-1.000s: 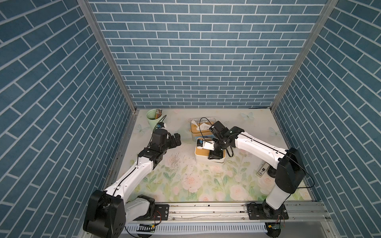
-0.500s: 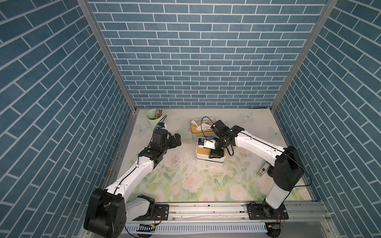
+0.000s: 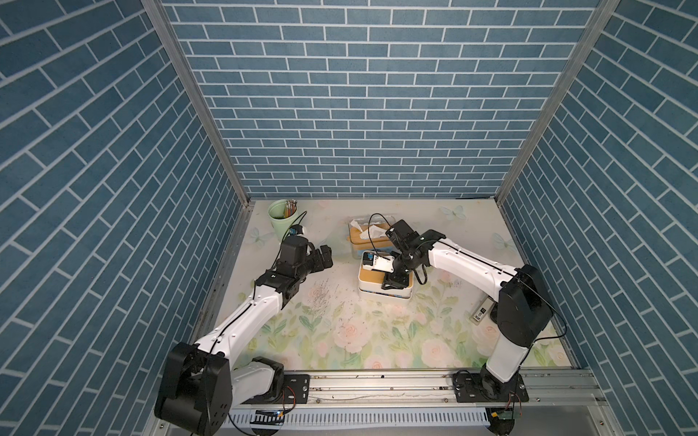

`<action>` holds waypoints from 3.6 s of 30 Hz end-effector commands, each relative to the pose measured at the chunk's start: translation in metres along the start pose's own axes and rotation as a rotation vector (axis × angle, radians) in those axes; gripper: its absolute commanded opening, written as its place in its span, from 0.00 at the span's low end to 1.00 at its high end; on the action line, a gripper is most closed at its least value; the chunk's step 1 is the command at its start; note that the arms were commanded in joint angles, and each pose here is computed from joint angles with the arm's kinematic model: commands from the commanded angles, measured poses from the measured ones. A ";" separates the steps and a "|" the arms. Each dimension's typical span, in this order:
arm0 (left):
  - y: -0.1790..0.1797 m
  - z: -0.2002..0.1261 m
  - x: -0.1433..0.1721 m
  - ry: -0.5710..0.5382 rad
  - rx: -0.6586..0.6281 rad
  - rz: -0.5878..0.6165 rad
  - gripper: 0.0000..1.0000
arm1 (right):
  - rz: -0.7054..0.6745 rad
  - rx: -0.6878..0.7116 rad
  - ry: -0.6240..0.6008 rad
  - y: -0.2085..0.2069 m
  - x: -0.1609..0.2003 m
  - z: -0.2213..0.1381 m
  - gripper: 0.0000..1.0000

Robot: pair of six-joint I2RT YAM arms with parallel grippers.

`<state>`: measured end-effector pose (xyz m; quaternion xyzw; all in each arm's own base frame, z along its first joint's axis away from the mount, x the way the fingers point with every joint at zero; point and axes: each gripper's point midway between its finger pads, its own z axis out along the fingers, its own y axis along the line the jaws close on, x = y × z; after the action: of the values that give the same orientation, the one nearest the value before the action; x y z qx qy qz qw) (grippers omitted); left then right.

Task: Put the tissue paper into the tissue box
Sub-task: Close the box lid on the tissue box.

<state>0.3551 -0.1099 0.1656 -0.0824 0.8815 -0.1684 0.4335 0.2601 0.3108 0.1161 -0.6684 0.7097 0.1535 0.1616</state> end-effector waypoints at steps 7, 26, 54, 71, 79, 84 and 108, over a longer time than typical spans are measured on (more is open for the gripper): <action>0.002 0.006 0.006 0.017 0.006 0.002 0.98 | -0.003 -0.038 0.033 0.006 0.010 0.006 0.31; 0.001 0.009 0.010 0.029 0.012 0.002 0.98 | 0.075 0.013 -0.003 0.008 0.008 -0.004 0.31; -0.002 0.016 0.016 0.054 0.035 -0.007 0.98 | 0.102 -0.008 -0.016 0.019 0.010 -0.001 0.33; -0.005 0.019 0.020 0.069 0.050 -0.014 0.98 | 0.112 -0.015 0.009 0.013 0.011 0.011 0.39; -0.008 0.023 0.025 0.085 0.058 -0.011 0.98 | 0.124 -0.018 0.013 0.011 0.010 0.013 0.47; -0.010 0.024 0.026 0.089 0.061 -0.007 0.98 | 0.124 -0.012 0.015 0.010 0.010 0.012 0.50; -0.060 0.027 0.058 0.158 0.203 0.075 0.96 | 0.105 0.024 -0.162 0.012 -0.018 -0.022 0.70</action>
<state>0.3474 -0.1746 0.1293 -0.0168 0.8986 -0.2292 0.3738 0.2511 0.3141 0.1119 -0.6273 0.7376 0.1813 0.1721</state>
